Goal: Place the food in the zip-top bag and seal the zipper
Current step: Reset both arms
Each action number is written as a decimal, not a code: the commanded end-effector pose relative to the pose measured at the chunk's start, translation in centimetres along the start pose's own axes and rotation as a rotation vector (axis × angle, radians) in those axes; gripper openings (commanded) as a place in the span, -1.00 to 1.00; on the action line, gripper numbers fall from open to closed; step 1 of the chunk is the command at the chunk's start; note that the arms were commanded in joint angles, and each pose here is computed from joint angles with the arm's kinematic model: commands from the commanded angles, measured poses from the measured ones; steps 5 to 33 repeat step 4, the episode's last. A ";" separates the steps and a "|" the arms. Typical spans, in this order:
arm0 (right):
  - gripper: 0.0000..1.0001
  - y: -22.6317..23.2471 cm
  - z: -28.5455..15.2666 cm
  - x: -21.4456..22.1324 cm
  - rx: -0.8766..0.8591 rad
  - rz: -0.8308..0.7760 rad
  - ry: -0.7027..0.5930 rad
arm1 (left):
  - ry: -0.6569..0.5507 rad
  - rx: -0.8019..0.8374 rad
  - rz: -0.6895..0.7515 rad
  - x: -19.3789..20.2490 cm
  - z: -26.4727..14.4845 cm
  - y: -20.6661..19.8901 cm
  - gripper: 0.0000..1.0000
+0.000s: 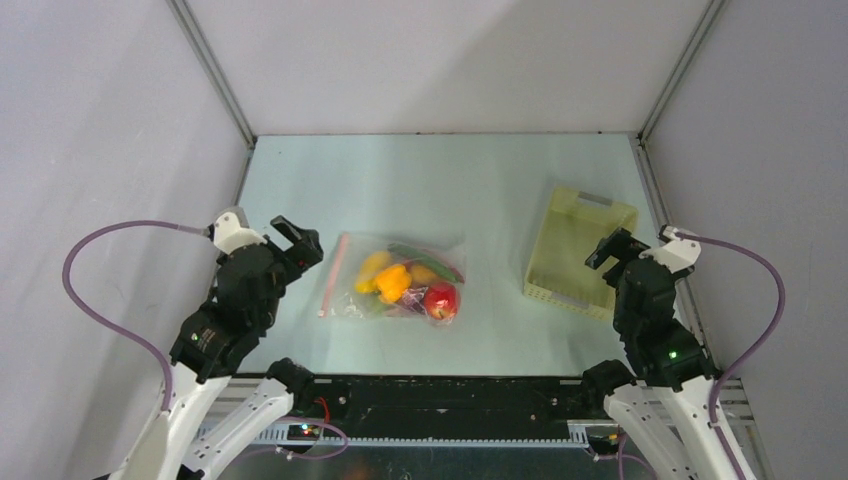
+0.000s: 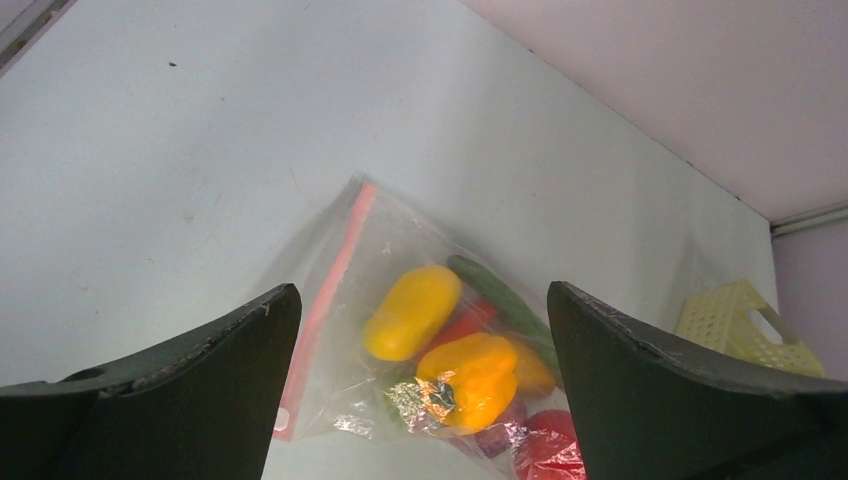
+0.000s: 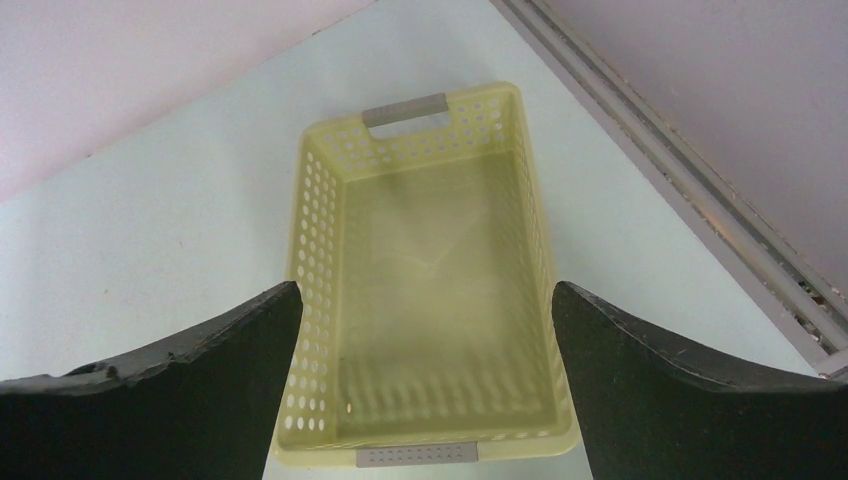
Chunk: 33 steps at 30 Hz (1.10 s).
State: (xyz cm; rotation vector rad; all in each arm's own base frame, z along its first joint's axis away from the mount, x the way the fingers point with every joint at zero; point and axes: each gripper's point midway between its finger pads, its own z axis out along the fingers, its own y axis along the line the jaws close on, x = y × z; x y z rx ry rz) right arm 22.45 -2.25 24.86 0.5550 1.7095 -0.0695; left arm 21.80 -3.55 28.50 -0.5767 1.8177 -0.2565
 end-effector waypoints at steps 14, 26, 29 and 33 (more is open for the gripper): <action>0.99 0.4 -0.1 -0.8 -0.028 0.003 -0.025 | 0.024 -0.023 0.047 -0.2 0.2 -0.1 0.99; 0.99 0.4 -0.1 -0.8 -0.028 0.003 -0.025 | 0.024 -0.023 0.047 -0.2 0.2 -0.1 0.99; 0.99 0.4 -0.1 -0.8 -0.028 0.003 -0.025 | 0.024 -0.023 0.047 -0.2 0.2 -0.1 0.99; 0.99 0.4 -0.1 -0.8 -0.028 0.003 -0.025 | 0.024 -0.023 0.047 -0.2 0.2 -0.1 0.99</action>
